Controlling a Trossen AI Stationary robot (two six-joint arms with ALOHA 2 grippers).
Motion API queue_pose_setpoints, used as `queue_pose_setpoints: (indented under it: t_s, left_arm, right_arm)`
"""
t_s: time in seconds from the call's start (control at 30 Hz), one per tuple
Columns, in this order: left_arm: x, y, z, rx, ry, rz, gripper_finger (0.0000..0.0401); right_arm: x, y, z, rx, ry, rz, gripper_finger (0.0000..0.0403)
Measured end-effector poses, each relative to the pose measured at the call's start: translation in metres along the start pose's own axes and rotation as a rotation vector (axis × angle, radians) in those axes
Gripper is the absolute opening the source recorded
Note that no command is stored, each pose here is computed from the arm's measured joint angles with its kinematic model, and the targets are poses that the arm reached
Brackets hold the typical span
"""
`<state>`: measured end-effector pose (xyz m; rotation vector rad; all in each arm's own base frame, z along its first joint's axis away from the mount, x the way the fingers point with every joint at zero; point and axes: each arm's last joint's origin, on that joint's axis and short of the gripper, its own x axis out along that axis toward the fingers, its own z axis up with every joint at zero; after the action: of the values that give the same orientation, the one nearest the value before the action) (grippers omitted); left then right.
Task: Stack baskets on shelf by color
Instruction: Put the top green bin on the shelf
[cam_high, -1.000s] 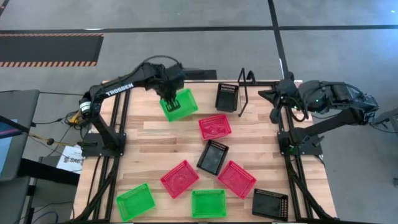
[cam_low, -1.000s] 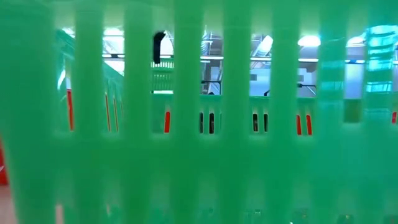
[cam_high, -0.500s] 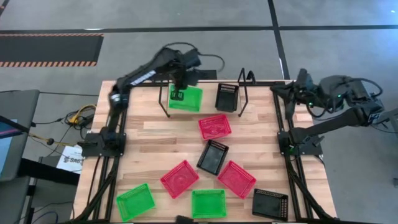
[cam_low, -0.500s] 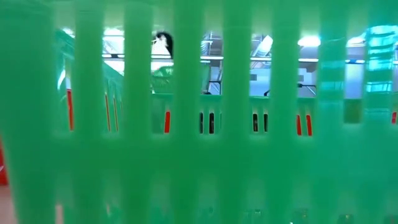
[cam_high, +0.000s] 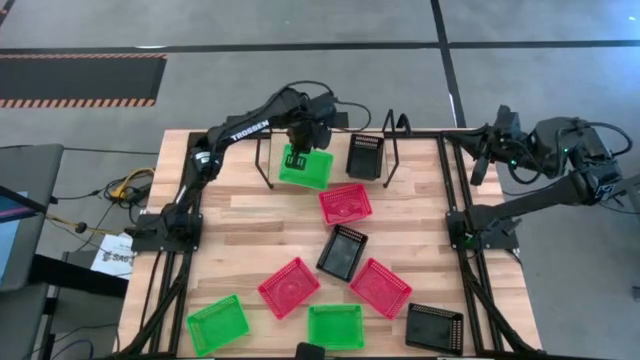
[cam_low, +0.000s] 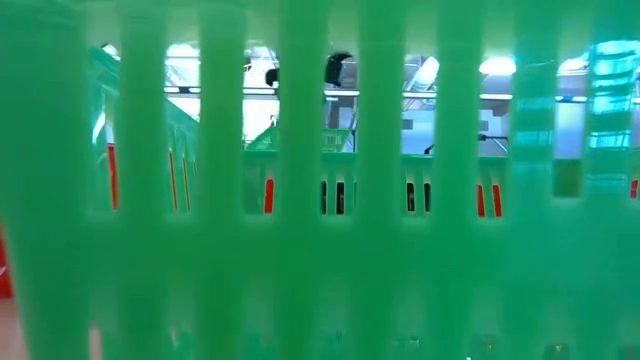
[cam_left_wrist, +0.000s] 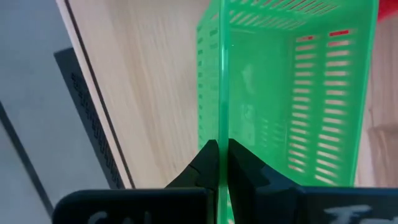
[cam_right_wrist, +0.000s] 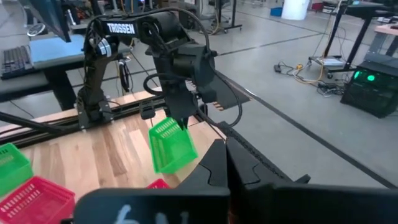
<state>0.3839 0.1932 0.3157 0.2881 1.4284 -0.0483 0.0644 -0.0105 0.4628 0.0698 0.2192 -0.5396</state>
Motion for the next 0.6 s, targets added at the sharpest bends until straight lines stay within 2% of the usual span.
queue_pose_setpoints:
  t_s: [0.27,0.43,0.6]
  left_arm:
    - [0.002,0.022,-0.018,-0.089,-0.01,-0.006,0.0]
    - [0.004,0.042,-0.039,-0.212,-0.036,-0.046,0.0]
    - [0.013,0.058,-0.052,-0.284,-0.037,-0.058,0.0]
  right_arm:
    - [0.003,0.001,0.0,-0.001,0.005,-0.031,0.0]
    - [0.004,0.001,0.0,-0.002,0.008,-0.034,0.0]
    - [0.004,0.001,0.0,-0.002,0.008,-0.035,0.0]
